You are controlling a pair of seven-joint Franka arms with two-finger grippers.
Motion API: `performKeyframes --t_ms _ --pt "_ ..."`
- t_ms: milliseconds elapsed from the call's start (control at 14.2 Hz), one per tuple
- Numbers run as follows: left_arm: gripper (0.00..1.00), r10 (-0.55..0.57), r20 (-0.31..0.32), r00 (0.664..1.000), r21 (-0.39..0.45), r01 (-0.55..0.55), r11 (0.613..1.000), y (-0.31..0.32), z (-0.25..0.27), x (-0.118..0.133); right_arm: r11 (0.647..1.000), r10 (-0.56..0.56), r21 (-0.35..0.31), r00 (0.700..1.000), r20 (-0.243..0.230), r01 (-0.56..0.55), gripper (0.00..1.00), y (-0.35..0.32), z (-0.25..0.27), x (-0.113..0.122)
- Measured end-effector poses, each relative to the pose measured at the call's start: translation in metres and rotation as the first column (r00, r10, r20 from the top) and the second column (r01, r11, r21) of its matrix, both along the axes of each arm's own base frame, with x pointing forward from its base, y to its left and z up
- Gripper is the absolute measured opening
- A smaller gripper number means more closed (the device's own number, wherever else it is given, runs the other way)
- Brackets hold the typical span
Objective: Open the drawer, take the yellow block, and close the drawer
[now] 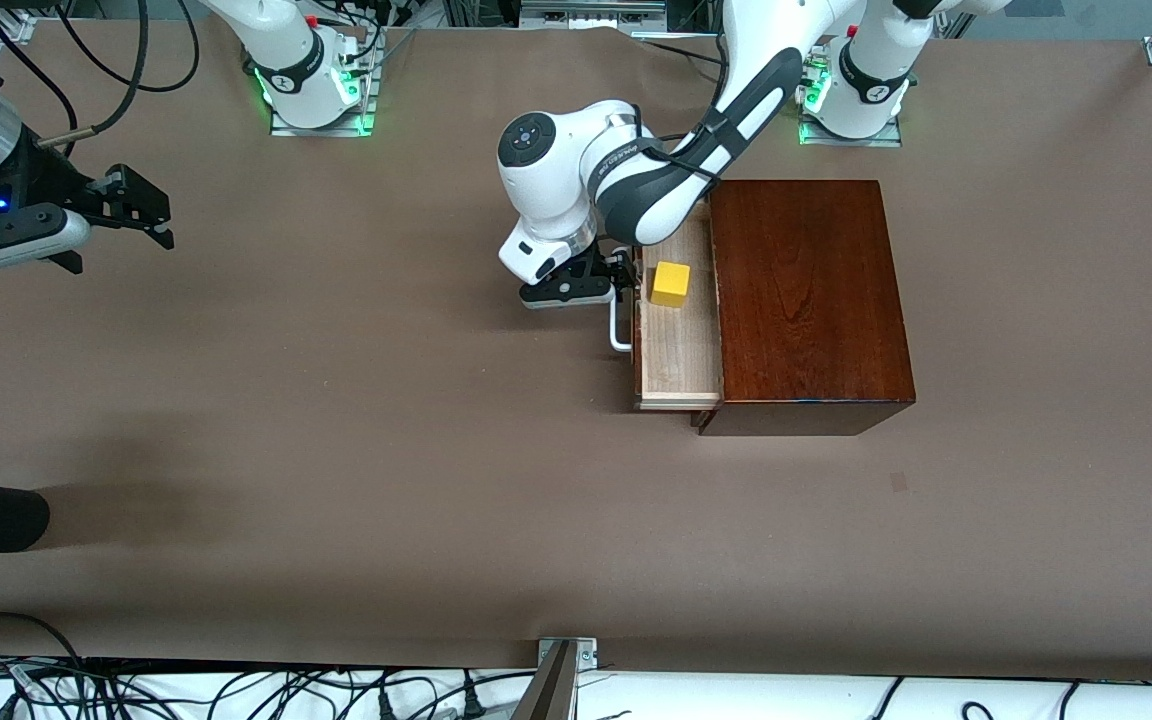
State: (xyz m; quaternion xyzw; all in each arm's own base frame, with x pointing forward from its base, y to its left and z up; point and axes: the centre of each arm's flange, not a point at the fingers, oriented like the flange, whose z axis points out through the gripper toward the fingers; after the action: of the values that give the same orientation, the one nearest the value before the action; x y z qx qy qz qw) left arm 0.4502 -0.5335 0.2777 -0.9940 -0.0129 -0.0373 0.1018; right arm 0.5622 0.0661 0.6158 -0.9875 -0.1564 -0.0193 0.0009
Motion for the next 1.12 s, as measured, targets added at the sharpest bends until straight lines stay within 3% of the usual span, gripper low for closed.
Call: performKeyframes --t_ms 633,844,1125 --pt "1.00 -0.083 0.022 0.996 0.182 0.078 0.980 -0.002 0.014 -0.005 1.000 -0.002 0.000 1.000 0.000 0.002 1.00 -0.001 0.000 0.000" --pt "1.00 -0.113 0.037 0.993 0.185 0.104 0.977 0.002 0.049 0.002 1.000 -0.003 0.000 1.000 0.002 0.003 1.00 -0.002 0.000 0.000" --pt "1.00 -0.108 0.042 0.993 0.105 0.103 0.989 0.030 0.150 0.015 1.000 -0.004 0.001 1.000 0.008 0.004 1.00 -0.002 0.000 0.001"
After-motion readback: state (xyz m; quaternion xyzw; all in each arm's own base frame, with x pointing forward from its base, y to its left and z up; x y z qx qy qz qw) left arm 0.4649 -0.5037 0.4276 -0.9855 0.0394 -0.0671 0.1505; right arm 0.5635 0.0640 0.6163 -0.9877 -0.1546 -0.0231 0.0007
